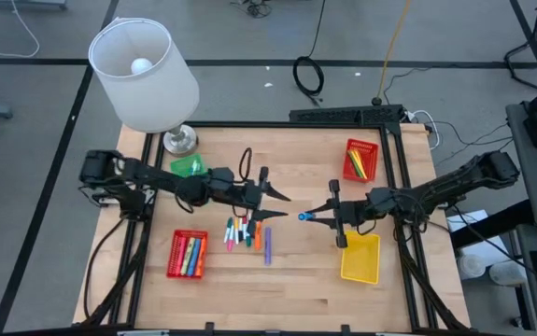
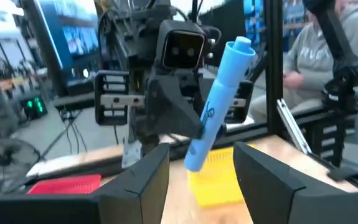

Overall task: Pick & Place Markers
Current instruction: Put the blue highlighter pen into the bottom red basket

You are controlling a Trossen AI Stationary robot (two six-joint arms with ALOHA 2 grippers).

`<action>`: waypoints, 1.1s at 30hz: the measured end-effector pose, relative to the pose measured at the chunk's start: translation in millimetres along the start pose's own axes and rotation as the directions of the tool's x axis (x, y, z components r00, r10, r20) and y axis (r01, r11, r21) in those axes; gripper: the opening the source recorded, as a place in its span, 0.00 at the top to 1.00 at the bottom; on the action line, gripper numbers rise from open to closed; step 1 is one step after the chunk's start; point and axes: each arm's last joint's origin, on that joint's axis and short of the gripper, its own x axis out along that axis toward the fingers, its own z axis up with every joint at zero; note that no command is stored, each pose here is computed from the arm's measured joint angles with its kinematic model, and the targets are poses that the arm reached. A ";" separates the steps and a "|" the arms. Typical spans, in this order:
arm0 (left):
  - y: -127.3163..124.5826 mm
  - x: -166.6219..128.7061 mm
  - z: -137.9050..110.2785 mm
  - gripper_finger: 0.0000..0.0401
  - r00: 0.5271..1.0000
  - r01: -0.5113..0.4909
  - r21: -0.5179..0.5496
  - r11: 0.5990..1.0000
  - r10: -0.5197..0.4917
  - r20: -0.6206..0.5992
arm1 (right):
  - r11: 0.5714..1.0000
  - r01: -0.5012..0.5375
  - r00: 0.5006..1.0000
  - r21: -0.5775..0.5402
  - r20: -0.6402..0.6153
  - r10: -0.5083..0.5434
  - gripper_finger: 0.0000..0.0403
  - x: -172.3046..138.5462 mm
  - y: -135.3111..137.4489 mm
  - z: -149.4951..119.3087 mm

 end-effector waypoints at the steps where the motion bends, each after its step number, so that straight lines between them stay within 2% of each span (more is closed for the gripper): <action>1: -1.0 3.0 -2.9 0.54 1.000 0.001 0.006 1.000 -0.001 0.027 | 1.000 -0.003 1.000 -0.001 -0.001 0.003 0.90 -0.1 0.6 0.0; 6: -9.4 14.4 -13.4 0.54 0.983 -0.001 0.041 0.999 -0.006 0.185 | 1.000 0.000 1.000 -0.002 -0.005 0.000 0.90 0.0 0.4 -0.5; 13: -17.1 33.6 -17.6 0.54 0.974 0.024 0.024 0.999 -0.029 0.226 | 1.000 0.001 1.000 -0.005 -0.004 -0.002 0.90 0.8 0.5 -0.9; 18: -12.9 55.0 -8.8 0.54 0.986 0.041 -0.012 0.999 -0.038 0.165 | 1.000 0.000 1.000 -0.007 -0.009 0.000 0.90 7.7 2.8 -6.6; 25: -7.6 72.4 1.3 0.54 0.999 0.040 -0.037 0.999 -0.039 0.012 | 1.000 0.003 1.000 -0.020 -0.011 -0.003 0.90 9.3 3.3 -8.2; 33: -7.2 73.6 3.1 0.54 0.999 0.043 -0.043 0.998 -0.042 0.009 | 1.000 0.003 1.000 -0.023 -0.006 -0.004 0.90 8.6 3.0 -7.0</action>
